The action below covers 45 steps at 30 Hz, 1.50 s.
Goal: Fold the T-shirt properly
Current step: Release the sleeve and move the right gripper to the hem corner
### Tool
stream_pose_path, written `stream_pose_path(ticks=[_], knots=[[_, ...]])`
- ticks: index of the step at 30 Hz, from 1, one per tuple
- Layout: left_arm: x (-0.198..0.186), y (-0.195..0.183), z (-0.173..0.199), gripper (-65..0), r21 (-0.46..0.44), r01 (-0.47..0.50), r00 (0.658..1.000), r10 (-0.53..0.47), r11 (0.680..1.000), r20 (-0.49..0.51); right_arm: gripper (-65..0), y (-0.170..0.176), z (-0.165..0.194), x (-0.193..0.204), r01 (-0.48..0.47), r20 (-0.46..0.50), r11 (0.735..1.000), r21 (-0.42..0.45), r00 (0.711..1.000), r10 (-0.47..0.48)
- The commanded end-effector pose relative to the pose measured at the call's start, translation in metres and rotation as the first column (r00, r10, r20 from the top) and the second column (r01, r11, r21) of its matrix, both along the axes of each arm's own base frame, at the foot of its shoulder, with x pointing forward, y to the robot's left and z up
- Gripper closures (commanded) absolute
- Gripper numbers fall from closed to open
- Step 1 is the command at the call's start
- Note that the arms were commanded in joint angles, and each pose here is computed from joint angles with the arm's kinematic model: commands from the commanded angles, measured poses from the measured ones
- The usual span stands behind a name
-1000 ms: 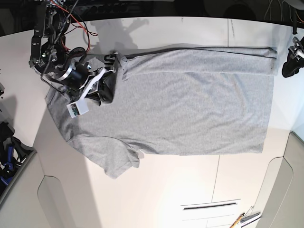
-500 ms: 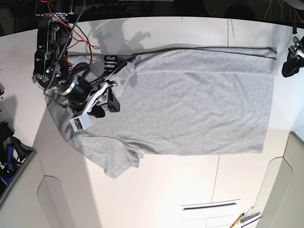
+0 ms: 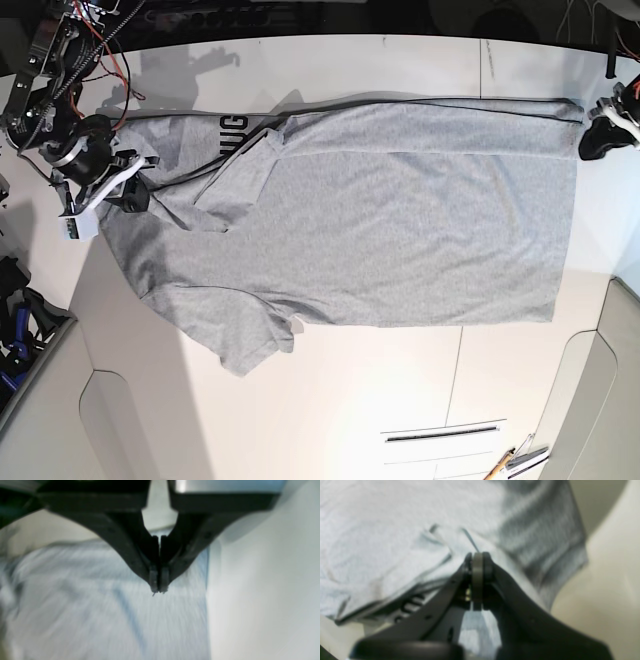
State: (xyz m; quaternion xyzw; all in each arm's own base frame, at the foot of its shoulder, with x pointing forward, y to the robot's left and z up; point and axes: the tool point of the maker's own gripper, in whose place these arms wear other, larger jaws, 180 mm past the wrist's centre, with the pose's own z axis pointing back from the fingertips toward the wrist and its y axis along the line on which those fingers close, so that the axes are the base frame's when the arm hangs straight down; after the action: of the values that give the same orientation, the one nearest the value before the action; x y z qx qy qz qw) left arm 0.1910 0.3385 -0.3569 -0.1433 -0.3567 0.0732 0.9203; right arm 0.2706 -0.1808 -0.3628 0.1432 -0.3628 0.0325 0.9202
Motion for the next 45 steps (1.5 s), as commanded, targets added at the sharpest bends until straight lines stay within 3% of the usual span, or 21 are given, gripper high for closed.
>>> stream_pose_path(ticks=[1, 5, 9, 13, 18, 24, 30, 37, 38, 42, 45], knots=[[0.007, 0.0, 0.004, 0.0, 0.035, 0.029, 0.999, -0.029, 0.999, 0.019, 0.0, -0.002, 0.008, 0.003, 0.002, 0.039, 1.0, 0.005, 0.999, -0.003], [0.012, -0.014, -0.022, 0.0, 0.174, 0.125, 0.992, -0.124, 0.977, -0.018, 0.0, -0.008, -0.015, -0.01, 0.024, -0.012, 1.0, -0.011, 1.0, -0.024], [0.005, -0.014, -0.048, 0.0, 0.281, 0.151, 0.985, -0.12, 0.948, -0.125, 0.0, -0.018, -0.048, -0.026, 0.038, -0.126, 0.999, -0.005, 0.991, -0.038], [-0.02, -0.021, -0.067, 0.0, 0.261, 0.209, 0.955, -0.139, 0.942, -0.263, 0.0, -0.025, -0.068, -0.045, 0.03, -0.242, 0.999, 0.023, 0.97, -0.023], [-0.055, -0.011, -0.075, 0.0, 0.251, 0.188, 0.935, -0.094, 0.949, -0.343, 0.0, -0.031, -0.068, -0.068, 0.002, -0.29, 0.999, 0.033, 0.957, 0.008], [-0.09, 0.005, -0.068, 0.0, 0.205, 0.096, 0.935, -0.017, 0.974, -0.355, 0.0, -0.034, -0.069, -0.099, -0.028, -0.332, 1.0, -0.002, 0.943, 0.026], [-0.1, 0.006, -0.06, 0.0, 0.152, 0.063, 0.942, -0.008, 0.986, -0.335, 0.0, -0.034, -0.071, -0.121, -0.04, -0.366, 0.999, -0.013, 0.93, 0.033], [-0.078, 0.018, -0.03, 0.0, 0.103, -0.019, 0.982, 0.038, 0.994, -0.185, 0.0, -0.032, -0.058, -0.113, -0.052, -0.341, 0.998, -0.034, 0.939, 0.037], [-0.073, 0.02, -0.021, -3.2, 0.095, -0.025, 0.989, 0.039, 0.995, -0.146, 0.0, -0.031, -0.05, -0.109, -0.065, -0.323, 0.997, -0.048, 0.945, 0.046], [-0.059, 0.037, 0.015, -16.7, 0.063, -0.111, 0.994, 0.112, 0.992, -0.016, -0.5, -0.024, -0.009, -0.082, -0.107, -0.183, 0.988, -0.113, 0.979, 0.085], [-0.052, 0.045, 0.036, -18.3, 0.059, -0.134, 0.99, 0.131, 0.989, 0.051, -12.4, -0.02, 0.033, -0.047, -0.096, 0.011, 0.98, -0.174, 0.995, 0.099]])
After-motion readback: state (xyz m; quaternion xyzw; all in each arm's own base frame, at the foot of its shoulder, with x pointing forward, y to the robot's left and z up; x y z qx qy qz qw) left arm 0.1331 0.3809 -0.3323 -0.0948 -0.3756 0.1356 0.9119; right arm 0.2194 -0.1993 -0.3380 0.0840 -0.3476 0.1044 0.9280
